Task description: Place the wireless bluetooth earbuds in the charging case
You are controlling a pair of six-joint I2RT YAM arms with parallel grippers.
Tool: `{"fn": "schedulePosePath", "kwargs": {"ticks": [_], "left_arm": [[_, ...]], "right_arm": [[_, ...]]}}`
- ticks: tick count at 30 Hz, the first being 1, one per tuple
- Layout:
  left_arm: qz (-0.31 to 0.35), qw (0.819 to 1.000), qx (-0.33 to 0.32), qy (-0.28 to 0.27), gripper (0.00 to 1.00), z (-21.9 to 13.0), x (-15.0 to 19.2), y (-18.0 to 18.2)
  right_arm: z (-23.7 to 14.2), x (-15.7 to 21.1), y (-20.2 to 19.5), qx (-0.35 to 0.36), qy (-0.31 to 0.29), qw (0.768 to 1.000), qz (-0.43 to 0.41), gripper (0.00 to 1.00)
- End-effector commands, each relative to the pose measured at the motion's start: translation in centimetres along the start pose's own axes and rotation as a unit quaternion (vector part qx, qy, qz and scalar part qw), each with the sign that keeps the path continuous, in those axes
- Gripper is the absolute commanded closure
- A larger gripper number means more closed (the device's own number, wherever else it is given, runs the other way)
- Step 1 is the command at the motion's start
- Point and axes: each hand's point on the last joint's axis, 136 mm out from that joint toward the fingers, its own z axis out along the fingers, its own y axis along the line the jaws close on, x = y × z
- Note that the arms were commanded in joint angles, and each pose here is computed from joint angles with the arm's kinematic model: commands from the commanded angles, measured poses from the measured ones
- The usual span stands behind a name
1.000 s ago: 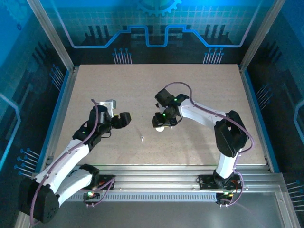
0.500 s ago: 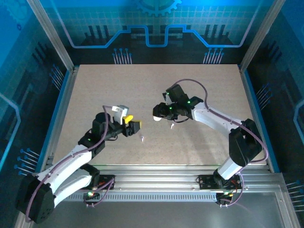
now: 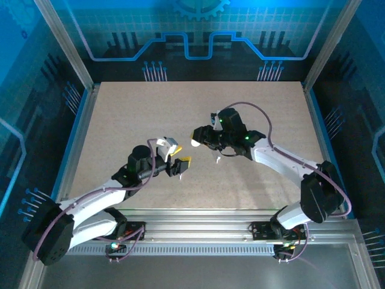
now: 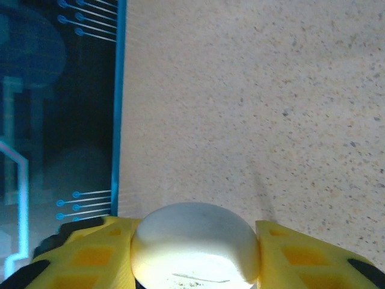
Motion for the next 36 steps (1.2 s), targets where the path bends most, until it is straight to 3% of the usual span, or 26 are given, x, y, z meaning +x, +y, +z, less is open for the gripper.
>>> {"fn": "schedulePosePath", "kwargs": {"ticks": [1, 20, 32, 36], "left_arm": [[0.020, 0.999, -0.003, -0.029, 0.32, 0.4, -1.3, 0.0], [0.064, 0.996, 0.026, -0.058, 0.35, 0.8, -2.2, -1.0], [0.047, 0.993, 0.019, -0.109, 0.34, 0.8, -4.7, -0.8], [0.045, 0.991, 0.011, -0.126, 0.43, 0.6, -5.4, -0.6]], "right_arm": [[-1.3, -0.8, 1.8, -0.026, -0.033, 0.999, -0.008, 0.59], [-1.8, -0.4, 4.3, -0.068, -0.055, 0.996, -0.021, 0.60], [-1.0, 0.9, 4.4, -0.070, -0.042, 0.997, -0.018, 0.60], [-0.8, 1.3, 4.2, -0.067, -0.039, 0.997, -0.018, 0.60]]}}
